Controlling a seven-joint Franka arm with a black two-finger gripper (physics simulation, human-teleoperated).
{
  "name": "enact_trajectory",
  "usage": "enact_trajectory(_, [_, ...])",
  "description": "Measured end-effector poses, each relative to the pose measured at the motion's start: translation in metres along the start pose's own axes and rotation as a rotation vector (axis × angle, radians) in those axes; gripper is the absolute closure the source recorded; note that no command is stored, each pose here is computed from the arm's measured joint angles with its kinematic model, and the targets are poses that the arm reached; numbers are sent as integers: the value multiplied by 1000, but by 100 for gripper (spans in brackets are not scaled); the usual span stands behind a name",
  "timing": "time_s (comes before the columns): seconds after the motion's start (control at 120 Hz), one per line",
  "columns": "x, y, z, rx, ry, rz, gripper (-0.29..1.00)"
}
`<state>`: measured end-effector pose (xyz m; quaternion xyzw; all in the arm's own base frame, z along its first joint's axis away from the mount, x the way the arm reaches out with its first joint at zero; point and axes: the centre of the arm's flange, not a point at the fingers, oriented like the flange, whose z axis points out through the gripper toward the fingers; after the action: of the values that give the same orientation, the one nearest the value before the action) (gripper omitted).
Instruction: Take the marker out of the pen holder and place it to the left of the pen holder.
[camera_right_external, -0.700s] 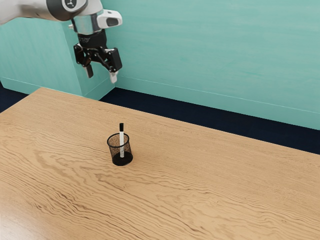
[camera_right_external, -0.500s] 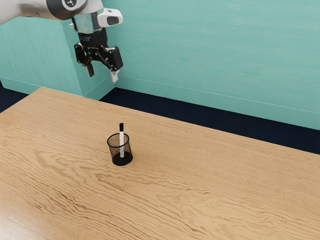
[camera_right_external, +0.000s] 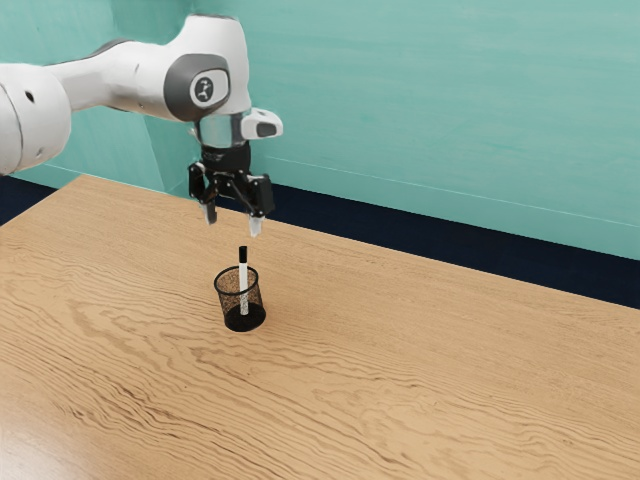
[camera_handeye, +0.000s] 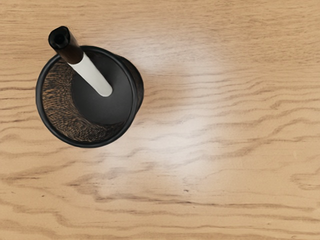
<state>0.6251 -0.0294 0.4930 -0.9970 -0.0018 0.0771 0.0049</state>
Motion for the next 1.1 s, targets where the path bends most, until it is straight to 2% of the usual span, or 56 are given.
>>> enact_trajectory(0.117, [22, -1, 46, -5, -26, -18, 0])
enact_trajectory(0.167, [36, -5, 53, -29, -24, -39, 0])
enact_trajectory(0.233, [56, -27, 50, -63, -16, -97, 0])
enact_trajectory(0.367, [67, -64, 51, -78, -56, -174, 0])
enact_trajectory(0.517, [92, -71, 83, -75, -104, -172, 0])
enact_trajectory(0.767, [96, -82, 109, -48, -156, -136, 0])
enact_trajectory(1.1, [112, -78, 125, -44, -92, -75, 0])
